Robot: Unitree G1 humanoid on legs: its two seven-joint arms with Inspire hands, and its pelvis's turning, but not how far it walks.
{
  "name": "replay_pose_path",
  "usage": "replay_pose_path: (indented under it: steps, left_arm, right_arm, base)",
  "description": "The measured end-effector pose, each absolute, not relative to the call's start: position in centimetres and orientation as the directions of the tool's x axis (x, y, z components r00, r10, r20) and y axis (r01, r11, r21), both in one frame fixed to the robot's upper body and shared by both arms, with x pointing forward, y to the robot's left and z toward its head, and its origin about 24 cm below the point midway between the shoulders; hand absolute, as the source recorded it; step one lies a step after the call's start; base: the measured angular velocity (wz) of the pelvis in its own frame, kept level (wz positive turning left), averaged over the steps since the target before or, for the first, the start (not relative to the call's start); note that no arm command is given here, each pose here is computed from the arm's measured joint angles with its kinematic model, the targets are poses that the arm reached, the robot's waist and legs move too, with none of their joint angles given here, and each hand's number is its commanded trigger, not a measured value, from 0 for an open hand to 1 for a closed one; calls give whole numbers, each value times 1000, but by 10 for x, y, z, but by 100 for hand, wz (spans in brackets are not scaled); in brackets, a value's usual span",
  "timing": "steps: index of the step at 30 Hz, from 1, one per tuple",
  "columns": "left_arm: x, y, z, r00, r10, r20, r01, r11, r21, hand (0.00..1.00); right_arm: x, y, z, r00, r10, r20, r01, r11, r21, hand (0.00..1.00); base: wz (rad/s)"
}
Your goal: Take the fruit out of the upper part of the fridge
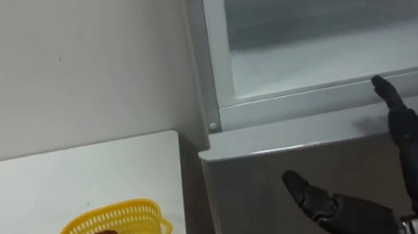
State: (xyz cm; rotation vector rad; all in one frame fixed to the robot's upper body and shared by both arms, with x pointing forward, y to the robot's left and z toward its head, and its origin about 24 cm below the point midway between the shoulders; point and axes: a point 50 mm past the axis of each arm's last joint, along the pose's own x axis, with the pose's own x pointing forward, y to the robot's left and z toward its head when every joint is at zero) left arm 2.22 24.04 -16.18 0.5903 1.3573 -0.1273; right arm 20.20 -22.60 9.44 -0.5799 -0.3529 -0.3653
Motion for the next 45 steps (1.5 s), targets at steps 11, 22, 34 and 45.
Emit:
replay_pose_path:
  steps: [11,22,34,45]
  left_arm:
    - [16,230,-164,246,289,-925,409,835,369,0]
    - [20,225,-163,283,274,-919,351,863,365,0]
    - [24,231,-162,274,274,-922,261,902,345,0]
    - [16,240,-164,155,272,-950,268,913,306,0]
  right_arm:
    - [139,-243,-34,814,-528,-242,444,834,-326,0]
    - [103,-253,-60,605,-685,-405,662,716,-222,0]
    - [8,-261,-142,177,-620,-764,629,668,-397,0]
    - [-16,-255,-165,-24,-391,-920,302,875,-379,0]
  base:
    - [0]
    - [-9]
    - [7]
    - [-1]
